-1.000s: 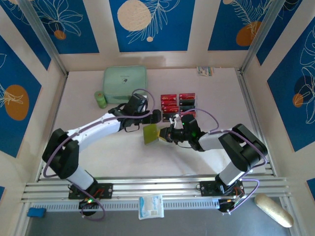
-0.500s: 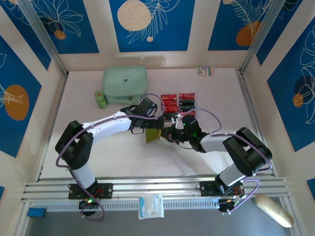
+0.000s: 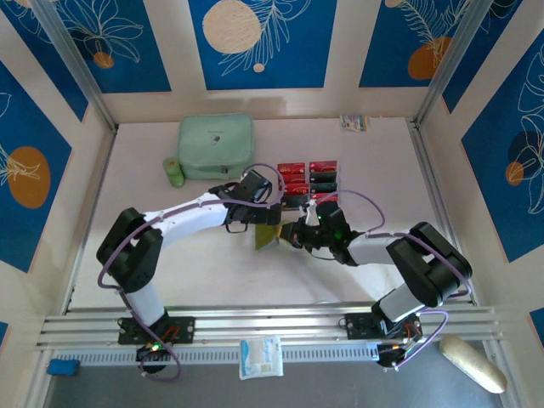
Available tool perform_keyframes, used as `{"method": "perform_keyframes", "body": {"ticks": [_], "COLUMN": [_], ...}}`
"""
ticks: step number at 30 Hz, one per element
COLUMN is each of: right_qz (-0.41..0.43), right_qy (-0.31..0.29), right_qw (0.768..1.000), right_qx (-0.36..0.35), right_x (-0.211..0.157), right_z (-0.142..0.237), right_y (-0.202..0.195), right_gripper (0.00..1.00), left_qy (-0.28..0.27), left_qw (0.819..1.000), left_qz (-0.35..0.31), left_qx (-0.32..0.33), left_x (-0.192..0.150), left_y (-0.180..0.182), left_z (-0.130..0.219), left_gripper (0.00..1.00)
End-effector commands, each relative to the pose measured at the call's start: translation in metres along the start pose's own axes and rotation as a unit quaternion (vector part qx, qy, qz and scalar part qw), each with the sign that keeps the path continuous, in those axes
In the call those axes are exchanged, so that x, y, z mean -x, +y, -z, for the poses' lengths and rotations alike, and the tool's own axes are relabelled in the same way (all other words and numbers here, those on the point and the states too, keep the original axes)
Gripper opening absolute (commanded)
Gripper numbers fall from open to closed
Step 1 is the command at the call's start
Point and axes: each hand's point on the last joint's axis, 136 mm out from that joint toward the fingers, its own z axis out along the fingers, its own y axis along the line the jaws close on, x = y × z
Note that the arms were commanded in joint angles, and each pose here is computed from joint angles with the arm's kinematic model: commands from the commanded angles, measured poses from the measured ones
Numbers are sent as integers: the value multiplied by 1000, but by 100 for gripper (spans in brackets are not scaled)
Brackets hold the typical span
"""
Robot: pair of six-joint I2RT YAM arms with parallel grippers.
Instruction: Put the credit cards into the card holder
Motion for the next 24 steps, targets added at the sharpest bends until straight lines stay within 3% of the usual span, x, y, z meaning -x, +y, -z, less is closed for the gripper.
{"method": "perform_keyframes", "body": {"ticks": [1,11,24], "right_qz": [14,8,3], "right_qy": [-13,-20,-25], "right_qw": [1000,1000,1000], "right_qx": [4,-4,-13], "right_x": [4,6,7], "right_z": [6,9,10], "right_y": [3,-3,-10], "right_gripper": [0,0,0], "left_qy": [10,-8,23], "left_qw": [999,998,995], "left_qz": [-19,-33,-46], "left_qx": [24,49,84], "left_x": [-11,-8,-34], "left_y": [10,26,52], "left_z": [5,21,7], "left_gripper": [100,100,100]}}
